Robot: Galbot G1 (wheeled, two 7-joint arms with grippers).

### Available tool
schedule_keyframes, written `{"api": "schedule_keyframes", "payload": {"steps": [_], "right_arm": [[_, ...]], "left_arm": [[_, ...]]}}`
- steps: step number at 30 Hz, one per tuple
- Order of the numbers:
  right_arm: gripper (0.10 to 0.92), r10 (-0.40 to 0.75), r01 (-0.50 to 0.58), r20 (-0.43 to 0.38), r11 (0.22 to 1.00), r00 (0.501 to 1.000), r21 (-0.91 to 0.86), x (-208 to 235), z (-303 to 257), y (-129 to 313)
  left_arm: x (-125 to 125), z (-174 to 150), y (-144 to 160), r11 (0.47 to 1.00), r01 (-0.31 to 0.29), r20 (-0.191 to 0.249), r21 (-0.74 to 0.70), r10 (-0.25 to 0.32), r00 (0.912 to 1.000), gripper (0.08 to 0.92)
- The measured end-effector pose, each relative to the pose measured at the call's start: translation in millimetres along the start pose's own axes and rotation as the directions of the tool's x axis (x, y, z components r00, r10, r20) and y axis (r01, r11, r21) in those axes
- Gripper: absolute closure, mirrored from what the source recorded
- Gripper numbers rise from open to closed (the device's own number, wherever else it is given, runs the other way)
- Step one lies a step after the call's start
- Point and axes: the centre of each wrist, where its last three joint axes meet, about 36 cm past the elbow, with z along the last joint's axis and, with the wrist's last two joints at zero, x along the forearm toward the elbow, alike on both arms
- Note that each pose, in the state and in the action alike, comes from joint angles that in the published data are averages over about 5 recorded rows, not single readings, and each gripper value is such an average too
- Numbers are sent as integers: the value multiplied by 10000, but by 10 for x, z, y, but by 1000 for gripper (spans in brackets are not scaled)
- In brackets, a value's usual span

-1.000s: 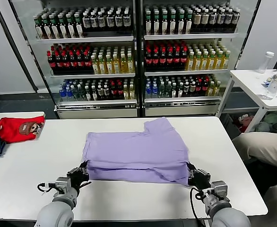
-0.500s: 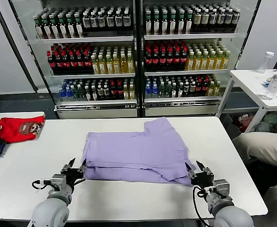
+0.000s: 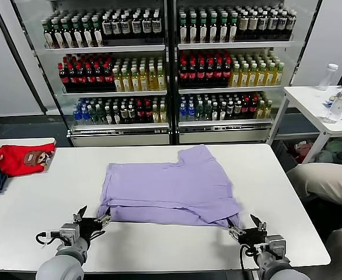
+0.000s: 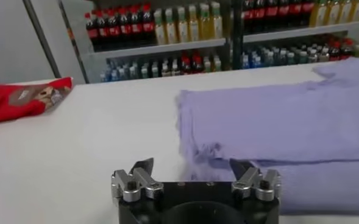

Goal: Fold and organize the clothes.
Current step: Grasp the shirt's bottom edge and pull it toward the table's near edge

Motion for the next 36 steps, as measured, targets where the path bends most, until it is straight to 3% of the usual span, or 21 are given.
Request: {"api": "schedule_keyframes", "payload": {"steps": [9, 18, 24, 36], "right_arm": [[617, -136, 127, -243, 9993, 9996, -361, -28, 51, 6], [869, -298, 290, -179, 9987, 9994, -409, 23, 20, -18], [907, -329, 326, -93, 9990, 9994, -313, 141, -34, -45], [907, -276, 271, -178, 9993, 9995, -245, 689, -33, -11]], "left_arm": [[-30, 78, -2, 9999, -71, -349, -74, 69, 9994, 510], [-10, 91, -14, 9998, -213, -383, -46, 211, 9990, 770], [58, 85, -1, 9997, -230, -359, -97, 226, 9991, 904], [525, 108, 3, 9976, -339, -88, -597, 335, 9994, 910]]}}
